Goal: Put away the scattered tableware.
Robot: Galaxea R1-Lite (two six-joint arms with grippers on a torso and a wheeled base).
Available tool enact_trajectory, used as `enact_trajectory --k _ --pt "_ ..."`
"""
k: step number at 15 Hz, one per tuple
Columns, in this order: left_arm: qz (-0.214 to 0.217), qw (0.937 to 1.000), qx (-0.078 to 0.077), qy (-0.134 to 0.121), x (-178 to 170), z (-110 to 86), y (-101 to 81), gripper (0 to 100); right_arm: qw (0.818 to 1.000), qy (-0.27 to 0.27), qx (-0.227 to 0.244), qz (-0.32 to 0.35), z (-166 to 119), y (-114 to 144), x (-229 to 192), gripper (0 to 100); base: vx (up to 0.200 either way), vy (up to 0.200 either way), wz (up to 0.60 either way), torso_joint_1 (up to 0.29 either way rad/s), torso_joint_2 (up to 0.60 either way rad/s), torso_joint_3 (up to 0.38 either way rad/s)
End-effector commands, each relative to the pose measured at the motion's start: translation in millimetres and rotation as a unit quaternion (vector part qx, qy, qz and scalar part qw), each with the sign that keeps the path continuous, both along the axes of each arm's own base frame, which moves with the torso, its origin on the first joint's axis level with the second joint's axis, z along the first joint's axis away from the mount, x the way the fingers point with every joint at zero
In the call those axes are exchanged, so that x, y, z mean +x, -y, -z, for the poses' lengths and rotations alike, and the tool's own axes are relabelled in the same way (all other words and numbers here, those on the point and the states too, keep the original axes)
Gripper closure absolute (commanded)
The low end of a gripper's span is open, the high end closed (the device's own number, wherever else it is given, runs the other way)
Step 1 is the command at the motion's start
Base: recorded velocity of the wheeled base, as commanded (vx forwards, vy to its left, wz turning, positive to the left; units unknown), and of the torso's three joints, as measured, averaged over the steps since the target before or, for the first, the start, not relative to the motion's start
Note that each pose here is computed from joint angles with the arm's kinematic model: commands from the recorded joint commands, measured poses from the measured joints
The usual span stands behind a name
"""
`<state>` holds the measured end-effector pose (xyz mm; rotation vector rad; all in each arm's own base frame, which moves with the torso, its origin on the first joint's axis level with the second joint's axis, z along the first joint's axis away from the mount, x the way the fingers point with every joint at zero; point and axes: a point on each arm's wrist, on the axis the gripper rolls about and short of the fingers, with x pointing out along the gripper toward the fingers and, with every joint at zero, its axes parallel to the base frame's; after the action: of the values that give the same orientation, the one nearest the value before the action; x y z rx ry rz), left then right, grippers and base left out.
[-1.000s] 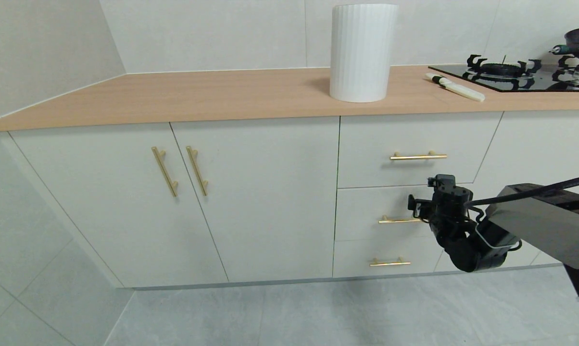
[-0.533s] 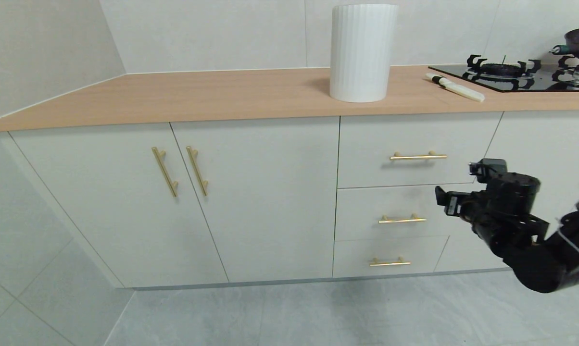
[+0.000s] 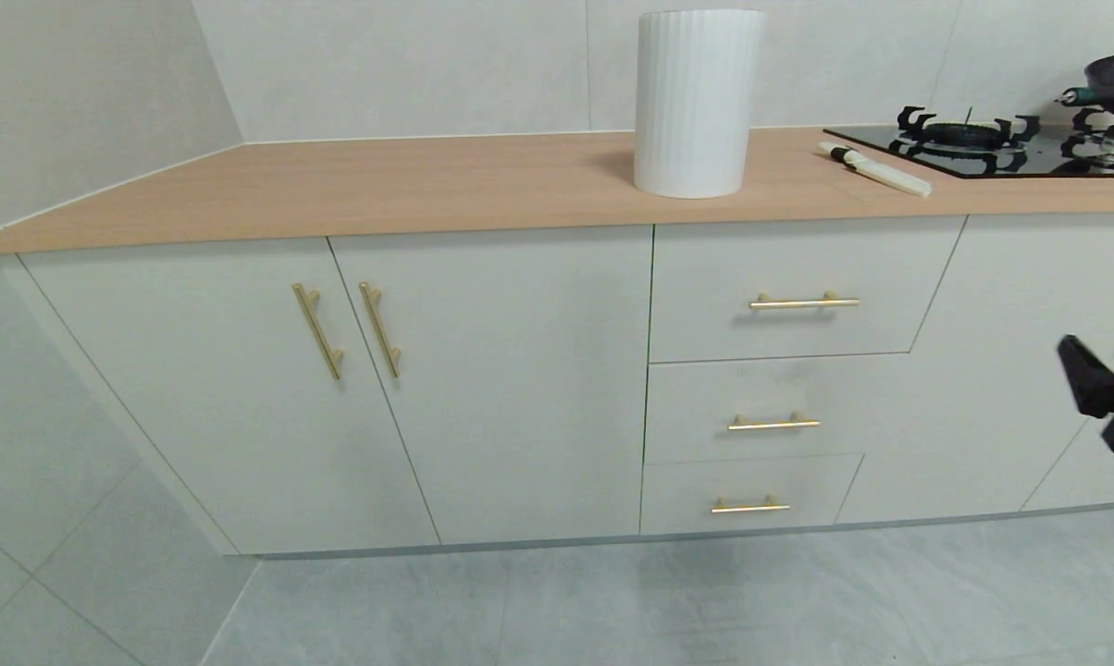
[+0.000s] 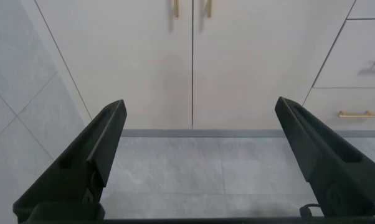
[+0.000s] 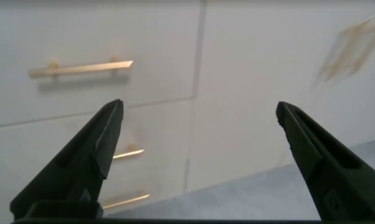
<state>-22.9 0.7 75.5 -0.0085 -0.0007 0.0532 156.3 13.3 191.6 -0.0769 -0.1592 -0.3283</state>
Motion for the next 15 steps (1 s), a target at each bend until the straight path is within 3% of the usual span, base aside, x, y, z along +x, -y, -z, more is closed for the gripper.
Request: enact_trajectory --k 1,7,11,15 --pt "0.001 1.0000 0.000 0.000 0 0.0 0.0 0 0.997 0.061 -0.019 0.050 -4 19 -95 0 0.000 0.000 0.00 0.000 0.00 0.000" --pt "0.000 1.0000 0.000 0.000 0 0.0 0.0 0 0.996 0.013 -0.051 0.076 26 22 -193 0 0.000 0.000 0.00 0.000 0.00 0.000" --pt "0.000 1.0000 0.000 0.000 0 0.0 0.0 0 0.998 -0.004 -0.051 0.048 55 22 -207 0 0.000 0.000 0.00 0.000 0.00 0.000" --pt "0.000 1.0000 0.000 0.000 0 0.0 0.0 0 0.996 -0.031 0.010 -0.088 83 16 -192 0 0.000 0.000 0.00 0.000 0.00 0.000"
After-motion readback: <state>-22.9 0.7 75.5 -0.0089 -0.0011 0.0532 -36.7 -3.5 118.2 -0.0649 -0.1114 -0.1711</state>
